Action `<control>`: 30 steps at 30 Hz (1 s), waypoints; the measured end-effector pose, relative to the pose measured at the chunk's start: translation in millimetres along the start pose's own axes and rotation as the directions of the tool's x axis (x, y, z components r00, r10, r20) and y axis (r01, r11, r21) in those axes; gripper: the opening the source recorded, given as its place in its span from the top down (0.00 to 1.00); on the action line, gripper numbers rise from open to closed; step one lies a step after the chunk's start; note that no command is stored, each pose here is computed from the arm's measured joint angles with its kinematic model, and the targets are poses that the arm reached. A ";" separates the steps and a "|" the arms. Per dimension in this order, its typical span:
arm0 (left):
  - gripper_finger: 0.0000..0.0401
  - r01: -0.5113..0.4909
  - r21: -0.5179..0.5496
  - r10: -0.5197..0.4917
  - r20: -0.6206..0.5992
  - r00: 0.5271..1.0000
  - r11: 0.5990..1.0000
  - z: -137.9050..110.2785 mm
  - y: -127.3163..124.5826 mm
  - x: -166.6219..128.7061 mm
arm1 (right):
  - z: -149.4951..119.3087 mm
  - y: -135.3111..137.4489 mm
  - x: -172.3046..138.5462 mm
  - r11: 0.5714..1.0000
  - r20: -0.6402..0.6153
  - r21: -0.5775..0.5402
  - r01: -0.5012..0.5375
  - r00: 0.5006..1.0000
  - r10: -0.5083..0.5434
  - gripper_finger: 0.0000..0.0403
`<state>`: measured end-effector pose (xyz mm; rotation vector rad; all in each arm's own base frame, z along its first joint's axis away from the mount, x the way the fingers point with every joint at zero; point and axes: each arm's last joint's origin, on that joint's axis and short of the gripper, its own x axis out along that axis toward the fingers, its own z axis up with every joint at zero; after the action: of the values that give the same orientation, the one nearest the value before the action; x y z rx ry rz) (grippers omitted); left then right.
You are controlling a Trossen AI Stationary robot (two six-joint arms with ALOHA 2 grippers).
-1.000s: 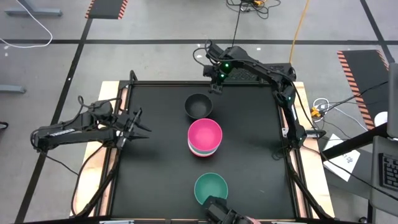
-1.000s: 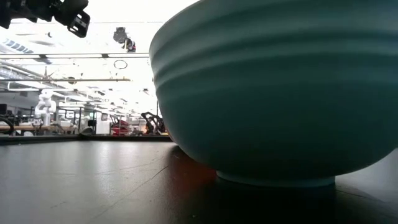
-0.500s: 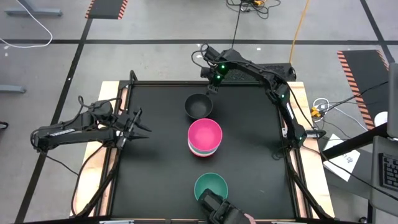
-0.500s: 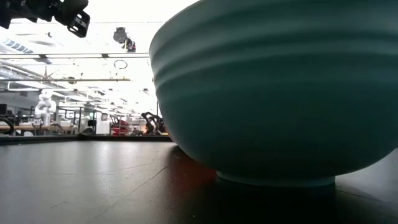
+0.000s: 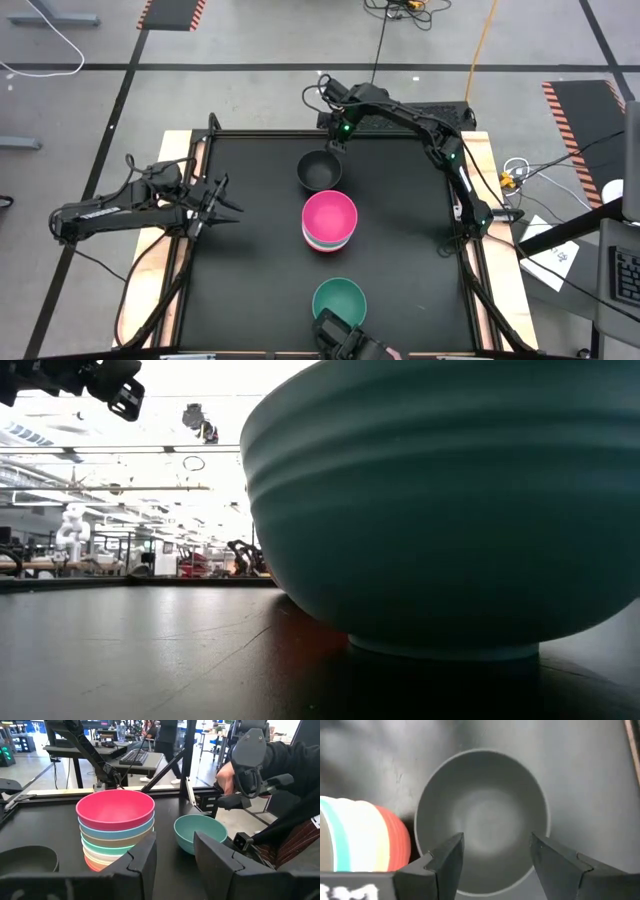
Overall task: Nest bowls inside each other
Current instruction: Stack the black bowl on the pink bowl
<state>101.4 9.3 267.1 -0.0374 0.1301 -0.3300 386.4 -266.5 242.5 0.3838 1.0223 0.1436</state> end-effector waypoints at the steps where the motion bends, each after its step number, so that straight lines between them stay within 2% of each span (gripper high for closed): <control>1: 0.67 0.000 0.000 0.000 0.000 1.000 1.000 0.0 0.0 0.0 | 0.7 -0.1 0.2 1.000 0.005 -0.003 0.004 1.000 -0.004 0.47; 5: 0.67 0.001 0.000 -0.001 0.000 1.000 1.000 0.0 0.0 0.0 | 1.9 0.3 0.2 1.000 0.013 -0.001 0.006 1.000 -0.006 0.47; 11: 0.67 0.003 0.001 -0.003 0.000 1.000 1.000 0.0 -0.1 0.0 | 1.7 -1.0 2.8 0.993 0.012 0.115 0.001 1.000 -0.003 0.47; 17: 0.67 0.003 0.001 -0.003 0.000 1.000 1.000 0.0 -0.1 0.0 | -4.7 0.6 3.3 0.989 -0.042 0.144 -0.012 0.999 0.018 0.47; 20: 0.67 0.003 0.001 -0.003 -0.001 1.000 1.000 -0.2 -0.1 0.0 | -8.4 -0.5 2.0 0.991 -0.067 0.133 -0.014 0.997 0.023 0.47; 25: 0.67 0.003 -0.003 -0.003 -0.006 1.000 1.000 -0.7 -0.1 0.0 | -5.3 -2.6 1.7 0.993 -0.033 0.115 -0.010 0.999 0.014 0.47; 30: 0.67 0.001 0.001 -0.001 -0.007 1.000 1.000 -0.8 0.0 0.0 | 1.8 8.0 8.3 0.998 -0.014 0.060 -0.020 1.000 0.020 0.47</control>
<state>101.2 9.3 266.3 -0.0350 0.1371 -0.3317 392.7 -257.1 239.7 0.4481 1.0391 0.1342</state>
